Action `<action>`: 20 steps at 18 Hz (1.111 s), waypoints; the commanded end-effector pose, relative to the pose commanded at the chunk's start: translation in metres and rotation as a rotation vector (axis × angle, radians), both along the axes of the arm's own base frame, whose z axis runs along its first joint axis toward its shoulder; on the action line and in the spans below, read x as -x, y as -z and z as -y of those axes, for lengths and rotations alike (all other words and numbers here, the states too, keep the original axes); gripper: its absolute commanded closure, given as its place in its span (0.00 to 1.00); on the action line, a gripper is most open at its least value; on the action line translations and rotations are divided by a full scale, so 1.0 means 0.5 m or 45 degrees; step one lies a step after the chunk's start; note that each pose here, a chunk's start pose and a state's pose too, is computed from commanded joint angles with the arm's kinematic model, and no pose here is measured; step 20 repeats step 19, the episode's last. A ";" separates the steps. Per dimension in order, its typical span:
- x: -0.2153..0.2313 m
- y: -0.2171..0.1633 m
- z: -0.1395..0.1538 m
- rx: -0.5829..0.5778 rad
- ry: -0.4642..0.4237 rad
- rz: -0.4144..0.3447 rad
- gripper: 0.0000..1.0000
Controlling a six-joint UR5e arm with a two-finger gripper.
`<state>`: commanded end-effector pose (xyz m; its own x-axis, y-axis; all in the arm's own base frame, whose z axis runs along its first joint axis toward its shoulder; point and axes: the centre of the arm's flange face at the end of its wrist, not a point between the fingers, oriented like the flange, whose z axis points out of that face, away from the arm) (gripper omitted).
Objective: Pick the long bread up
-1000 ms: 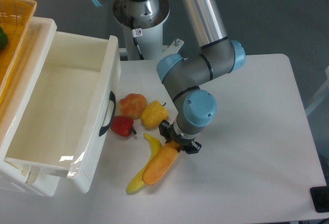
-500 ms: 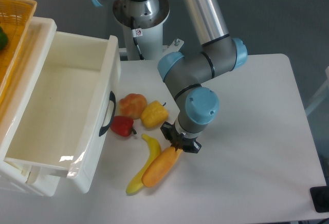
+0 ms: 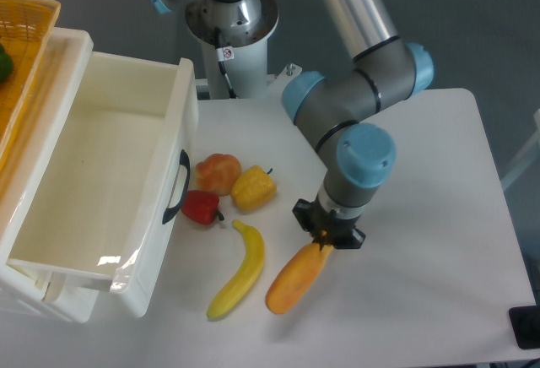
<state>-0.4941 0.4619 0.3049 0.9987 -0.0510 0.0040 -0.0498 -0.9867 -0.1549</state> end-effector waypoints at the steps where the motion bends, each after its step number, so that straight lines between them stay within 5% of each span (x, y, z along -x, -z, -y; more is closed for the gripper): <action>1: 0.002 -0.012 0.007 0.000 0.036 -0.018 1.00; 6: 0.059 -0.072 0.060 0.014 0.137 -0.089 1.00; 11: 0.071 -0.160 0.054 0.071 0.232 -0.147 1.00; 20: 0.043 -0.171 0.066 0.205 0.263 -0.125 1.00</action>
